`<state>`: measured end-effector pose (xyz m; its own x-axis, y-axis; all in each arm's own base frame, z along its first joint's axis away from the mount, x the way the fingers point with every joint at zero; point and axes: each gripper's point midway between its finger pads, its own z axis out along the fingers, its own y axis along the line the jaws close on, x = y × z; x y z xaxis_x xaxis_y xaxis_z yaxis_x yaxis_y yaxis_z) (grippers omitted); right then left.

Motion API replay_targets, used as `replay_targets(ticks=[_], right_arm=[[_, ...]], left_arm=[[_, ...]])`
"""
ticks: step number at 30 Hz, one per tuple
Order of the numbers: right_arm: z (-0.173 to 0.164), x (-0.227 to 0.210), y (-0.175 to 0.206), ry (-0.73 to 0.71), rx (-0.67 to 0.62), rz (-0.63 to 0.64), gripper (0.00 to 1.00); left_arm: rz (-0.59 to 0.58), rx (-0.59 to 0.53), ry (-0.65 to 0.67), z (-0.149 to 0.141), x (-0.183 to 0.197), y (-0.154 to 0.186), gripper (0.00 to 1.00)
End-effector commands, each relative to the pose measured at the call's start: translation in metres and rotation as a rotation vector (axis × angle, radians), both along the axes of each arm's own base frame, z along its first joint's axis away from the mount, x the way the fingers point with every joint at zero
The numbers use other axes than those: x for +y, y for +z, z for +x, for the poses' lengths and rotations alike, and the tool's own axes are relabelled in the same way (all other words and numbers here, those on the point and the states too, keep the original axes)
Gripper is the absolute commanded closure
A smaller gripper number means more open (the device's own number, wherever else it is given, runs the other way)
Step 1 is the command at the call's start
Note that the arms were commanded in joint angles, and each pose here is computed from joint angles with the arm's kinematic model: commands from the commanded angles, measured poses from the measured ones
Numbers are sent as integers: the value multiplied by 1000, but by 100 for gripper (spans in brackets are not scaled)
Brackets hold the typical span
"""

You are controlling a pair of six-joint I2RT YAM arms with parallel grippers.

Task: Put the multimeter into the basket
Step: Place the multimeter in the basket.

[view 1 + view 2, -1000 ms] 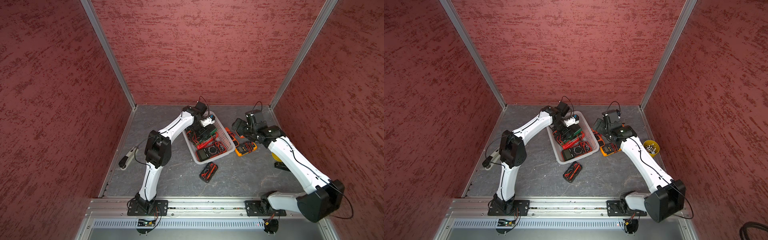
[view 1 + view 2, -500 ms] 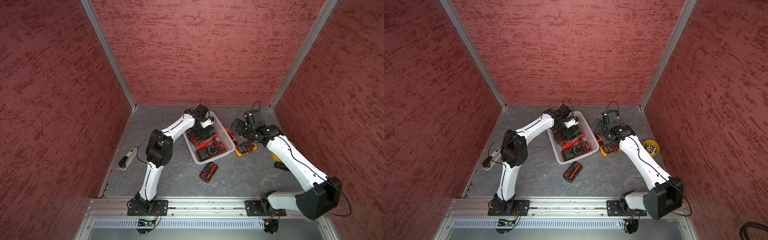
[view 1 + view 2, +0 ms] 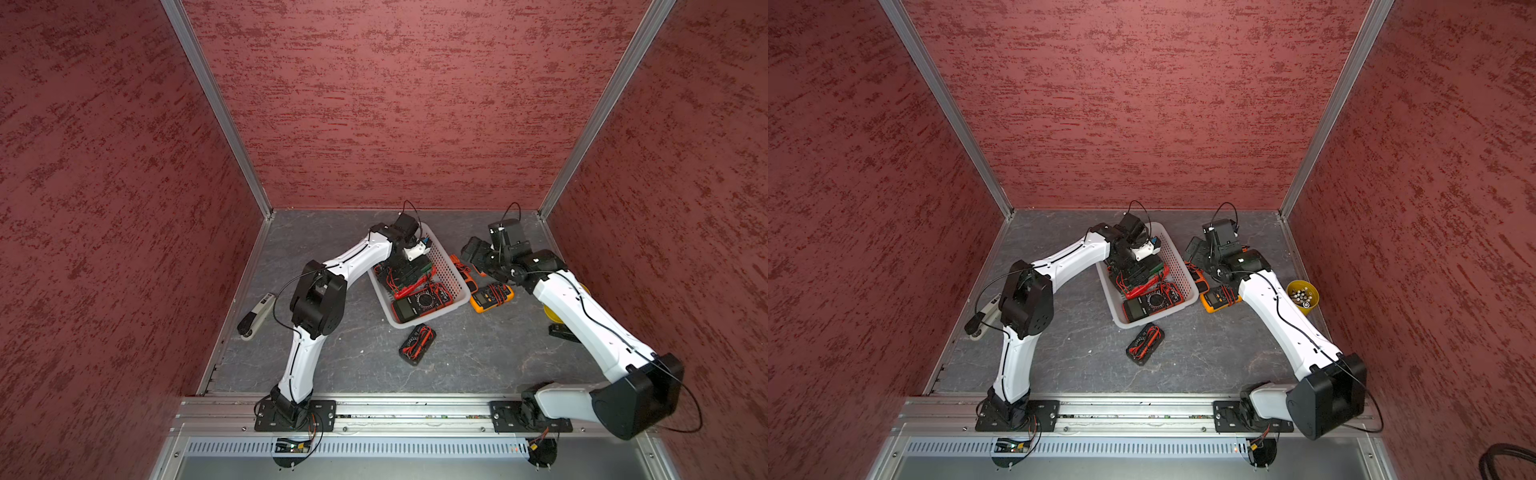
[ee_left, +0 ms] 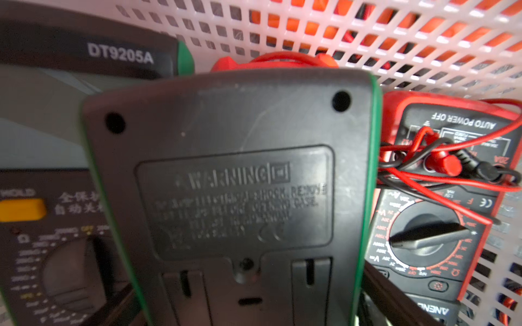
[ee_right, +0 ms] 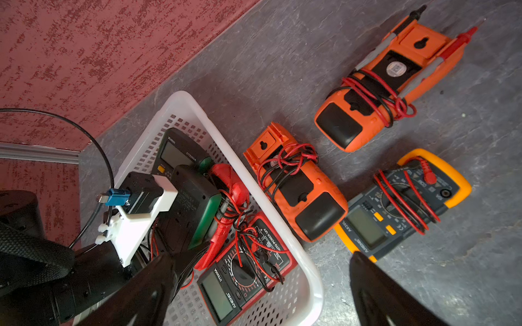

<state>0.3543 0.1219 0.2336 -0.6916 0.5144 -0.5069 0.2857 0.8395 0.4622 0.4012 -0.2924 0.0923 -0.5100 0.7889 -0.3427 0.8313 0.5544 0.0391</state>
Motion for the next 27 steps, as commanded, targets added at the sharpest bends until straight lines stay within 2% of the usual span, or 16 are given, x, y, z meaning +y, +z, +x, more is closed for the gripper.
replay_targets(ticks=[1,7,10,14,16,17,18,19,22,25,27], right_arm=[[7,5,11,13,-36,25,1],[6,5,12,21,-39,26,1],[6,5,9,19,-32,24,1],[8,5,7,16,-22,23,1],[8,5,6,13,-20,24,1],[8,4,6,10,-20,25,1],[8,3,6,7,-19,21,1],[8,3,7,5,-20,20,1],[7,0,7,-4,-20,12,1],[5,-2,8,-9,-23,10,1],[4,-3,8,-11,-25,10,1]], left_arm=[[-30,-51,2,1,1,27,0],[-88,-91,10,-2,4,62,0],[-163,-90,26,-3,1,77,0],[-268,-54,115,8,0,84,0],[-310,-16,195,19,3,81,11],[-321,4,239,24,4,79,24],[-332,21,294,31,7,76,41],[-344,44,348,38,9,72,51],[-365,85,457,51,12,64,62],[-319,32,544,63,18,55,73],[-284,11,602,70,24,49,77]])
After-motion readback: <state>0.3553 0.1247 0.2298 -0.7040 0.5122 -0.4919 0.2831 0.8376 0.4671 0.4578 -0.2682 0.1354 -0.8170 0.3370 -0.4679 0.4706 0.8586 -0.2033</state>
